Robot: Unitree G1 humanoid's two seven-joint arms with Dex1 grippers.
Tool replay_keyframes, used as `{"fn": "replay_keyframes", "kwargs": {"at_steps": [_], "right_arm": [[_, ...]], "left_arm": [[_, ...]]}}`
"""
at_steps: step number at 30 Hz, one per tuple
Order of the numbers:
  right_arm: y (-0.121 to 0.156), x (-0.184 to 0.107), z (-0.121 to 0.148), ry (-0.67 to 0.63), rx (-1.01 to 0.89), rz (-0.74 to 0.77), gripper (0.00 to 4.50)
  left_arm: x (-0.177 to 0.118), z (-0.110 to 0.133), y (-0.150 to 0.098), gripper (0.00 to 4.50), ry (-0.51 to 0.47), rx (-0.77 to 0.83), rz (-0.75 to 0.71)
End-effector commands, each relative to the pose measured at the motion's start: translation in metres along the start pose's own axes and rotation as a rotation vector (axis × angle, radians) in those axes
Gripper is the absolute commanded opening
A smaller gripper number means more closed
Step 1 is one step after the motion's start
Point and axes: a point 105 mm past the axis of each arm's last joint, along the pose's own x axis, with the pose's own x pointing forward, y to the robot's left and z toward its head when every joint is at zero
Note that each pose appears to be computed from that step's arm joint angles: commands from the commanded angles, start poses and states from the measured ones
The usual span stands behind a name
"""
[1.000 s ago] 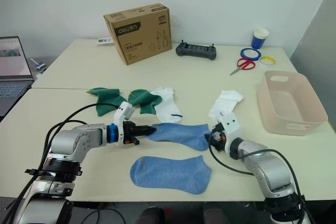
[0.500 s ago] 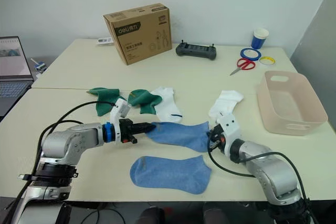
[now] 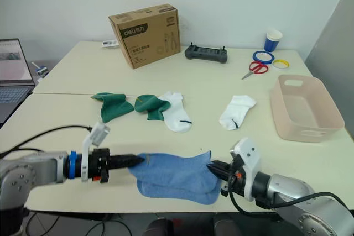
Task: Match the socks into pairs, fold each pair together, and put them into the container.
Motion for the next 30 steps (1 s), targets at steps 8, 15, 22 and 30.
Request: {"fn": "replay_keyframes", "kwargs": {"at_steps": [8, 15, 22, 30], "right_arm": [[-0.009, 0.008, -0.020, 0.054, -0.085, -0.051, 0.02], [-0.011, 0.009, -0.022, 0.044, -0.092, -0.056, 0.02], [-0.016, 0.010, -0.021, 0.033, -0.103, -0.071, 0.02], [-0.021, 0.010, -0.021, 0.038, -0.099, -0.099, 0.02]], "left_arm": [[0.016, -0.024, 0.006, 0.00, -0.015, 0.074, 0.073], [0.014, -0.015, 0.008, 0.00, -0.048, 0.099, 0.082], [0.016, -0.017, 0.012, 0.00, -0.039, 0.099, 0.084], [0.016, -0.016, 0.010, 0.00, -0.079, 0.091, 0.066]]}}
